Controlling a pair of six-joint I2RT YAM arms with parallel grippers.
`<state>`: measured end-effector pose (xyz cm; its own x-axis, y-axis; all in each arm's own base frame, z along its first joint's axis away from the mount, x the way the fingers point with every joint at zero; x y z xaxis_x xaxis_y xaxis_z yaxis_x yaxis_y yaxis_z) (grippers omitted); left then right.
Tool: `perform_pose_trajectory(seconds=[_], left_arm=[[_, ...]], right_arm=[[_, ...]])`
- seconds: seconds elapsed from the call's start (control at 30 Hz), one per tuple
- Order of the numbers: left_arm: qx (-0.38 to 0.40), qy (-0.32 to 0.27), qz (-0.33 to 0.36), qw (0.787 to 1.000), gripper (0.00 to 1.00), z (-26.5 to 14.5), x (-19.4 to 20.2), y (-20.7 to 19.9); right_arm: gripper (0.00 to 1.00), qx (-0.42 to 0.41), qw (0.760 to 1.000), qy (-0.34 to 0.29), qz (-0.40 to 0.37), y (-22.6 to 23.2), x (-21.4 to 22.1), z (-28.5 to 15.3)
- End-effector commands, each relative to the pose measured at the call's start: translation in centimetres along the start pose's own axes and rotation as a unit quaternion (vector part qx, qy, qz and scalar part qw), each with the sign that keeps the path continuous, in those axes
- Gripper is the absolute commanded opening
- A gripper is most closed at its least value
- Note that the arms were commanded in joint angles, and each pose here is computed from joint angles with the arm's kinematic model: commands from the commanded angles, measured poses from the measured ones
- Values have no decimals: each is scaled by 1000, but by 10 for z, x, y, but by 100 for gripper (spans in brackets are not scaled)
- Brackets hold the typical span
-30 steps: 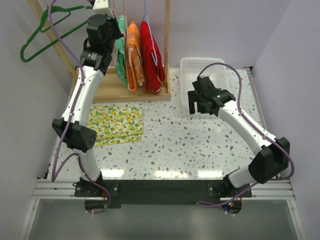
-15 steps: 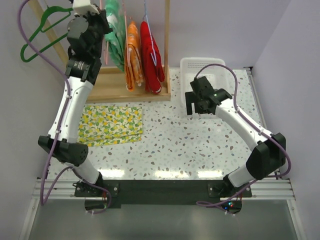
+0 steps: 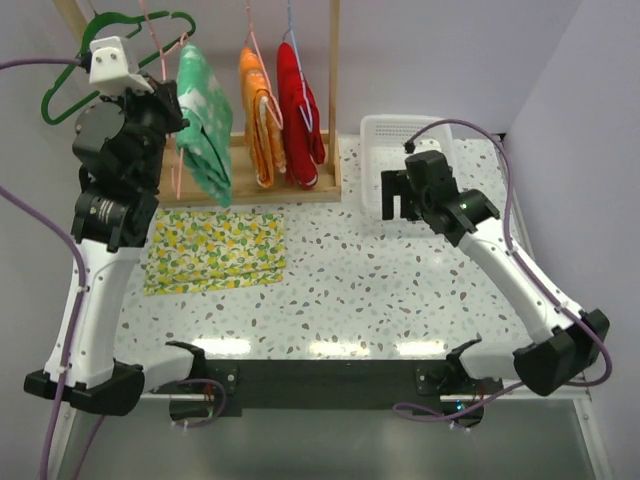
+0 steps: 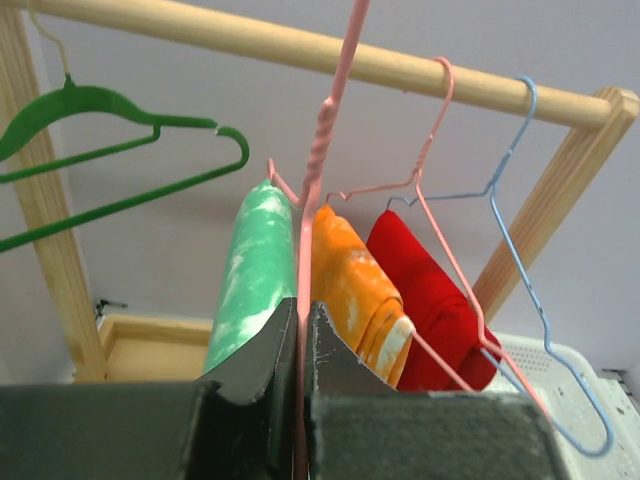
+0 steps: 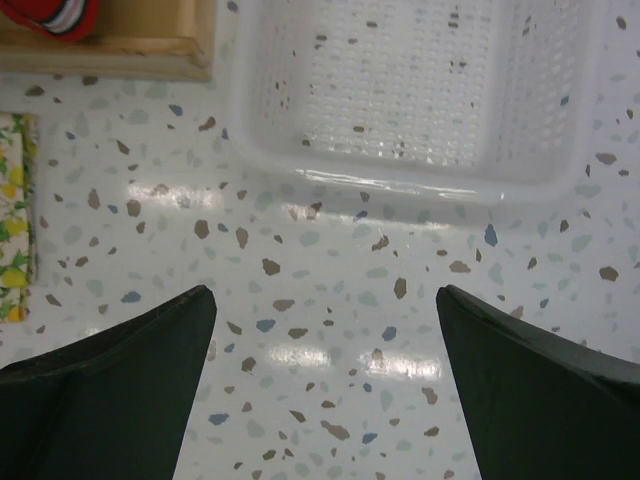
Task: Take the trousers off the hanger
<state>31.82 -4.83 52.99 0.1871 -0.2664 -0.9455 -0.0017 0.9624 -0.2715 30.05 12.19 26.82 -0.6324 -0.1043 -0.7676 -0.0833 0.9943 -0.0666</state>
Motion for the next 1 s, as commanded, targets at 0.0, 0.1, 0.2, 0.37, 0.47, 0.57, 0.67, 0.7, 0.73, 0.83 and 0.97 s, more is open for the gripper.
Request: perform_pose_trajectory(seconds=[0.0, 0.1, 0.2, 0.37, 0.47, 0.57, 0.67, 0.7, 0.73, 0.83, 0.97], left_arm=[[44, -54, -50, 996, 0, -38, -34, -6], [46, -25, -53, 997, 0, -58, -23, -1], [40, -7, -55, 998, 0, -78, -25, 5], [4, -5, -93, 996, 0, -110, -22, 22], [-15, 15, -142, 990, 0, -122, -9, 28], [-20, 40, -191, 981, 0, -127, 3, 26], [-25, 69, -206, 976, 0, -128, 14, 24], [-26, 71, -206, 976, 0, -128, 14, 24], [-23, 69, -204, 976, 0, -128, 11, 24], [-26, 70, -189, 979, 0, -130, 6, 25], [-43, 76, -164, 983, 0, -128, 1, 29]], right_arm=[[94, -80, 994, -71, -5, 20, -6, -26], [87, -130, 986, -96, -48, 52, 3, -47], [84, -157, 978, -118, -75, 81, 11, -72], [84, -184, 964, -182, -60, 110, 16, -106], [84, -220, 947, -228, -60, 143, 13, -131], [84, -242, 931, -258, -95, 188, 12, -150], [85, -256, 912, -287, -142, 235, 15, -166], [85, -271, 904, -301, -136, 250, 13, -176], [85, -272, 899, -310, -148, 260, 14, -177], [85, -282, 886, -340, -138, 290, 8, -183], [85, -298, 873, -372, -102, 302, -10, -196]])
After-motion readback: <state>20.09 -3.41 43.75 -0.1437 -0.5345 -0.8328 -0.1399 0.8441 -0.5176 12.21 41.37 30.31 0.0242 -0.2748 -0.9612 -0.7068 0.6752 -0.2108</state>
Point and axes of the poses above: each gripper's point midway between its finger pads, its own z axis out along the fingers, its own y axis along the line the jaws close on, x = y × z, the point moved 4 cm from there along -z, back along the fingers, and after that the axes turned 3 degrees about -z, right-handed, at the moved point
